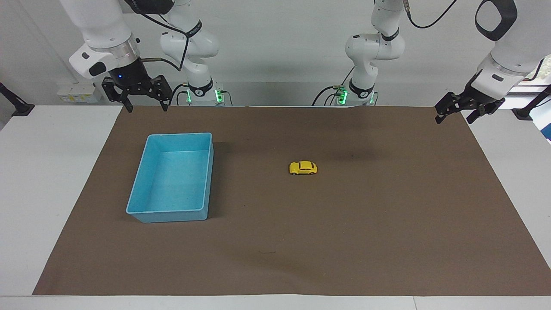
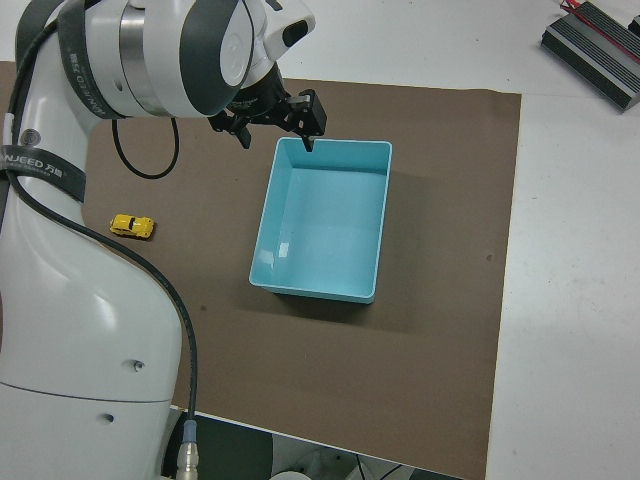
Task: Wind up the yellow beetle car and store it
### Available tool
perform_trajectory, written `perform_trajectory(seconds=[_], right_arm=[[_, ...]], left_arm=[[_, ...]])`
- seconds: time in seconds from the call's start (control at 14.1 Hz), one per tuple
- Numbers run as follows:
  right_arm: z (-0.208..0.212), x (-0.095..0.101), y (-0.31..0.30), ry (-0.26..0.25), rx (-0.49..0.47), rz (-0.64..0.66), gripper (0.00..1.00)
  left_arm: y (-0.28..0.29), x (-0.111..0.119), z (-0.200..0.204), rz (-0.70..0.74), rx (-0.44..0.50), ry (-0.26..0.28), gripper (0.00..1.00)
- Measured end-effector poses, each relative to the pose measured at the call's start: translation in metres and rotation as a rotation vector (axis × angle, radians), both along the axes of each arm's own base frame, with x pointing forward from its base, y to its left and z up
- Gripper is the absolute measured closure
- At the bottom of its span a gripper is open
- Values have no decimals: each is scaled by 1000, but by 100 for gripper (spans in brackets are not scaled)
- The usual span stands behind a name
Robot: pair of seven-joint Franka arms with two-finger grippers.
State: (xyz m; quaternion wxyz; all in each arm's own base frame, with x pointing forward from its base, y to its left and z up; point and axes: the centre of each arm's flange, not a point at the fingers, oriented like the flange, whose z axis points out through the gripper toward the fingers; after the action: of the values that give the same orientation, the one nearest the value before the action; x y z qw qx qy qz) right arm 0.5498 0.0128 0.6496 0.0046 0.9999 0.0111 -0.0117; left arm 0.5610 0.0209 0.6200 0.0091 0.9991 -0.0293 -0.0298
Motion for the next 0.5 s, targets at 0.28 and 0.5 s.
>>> perform_trajectory(seconds=[0.28,0.5], right_arm=[[1,0,-2,-3,0,-3,0],[1,0,-1,-3,1,-2,0]], left_arm=[[-15,-1,-4,-28,-2,9,0],[-52,-4,-8,-95,-3,10,0]])
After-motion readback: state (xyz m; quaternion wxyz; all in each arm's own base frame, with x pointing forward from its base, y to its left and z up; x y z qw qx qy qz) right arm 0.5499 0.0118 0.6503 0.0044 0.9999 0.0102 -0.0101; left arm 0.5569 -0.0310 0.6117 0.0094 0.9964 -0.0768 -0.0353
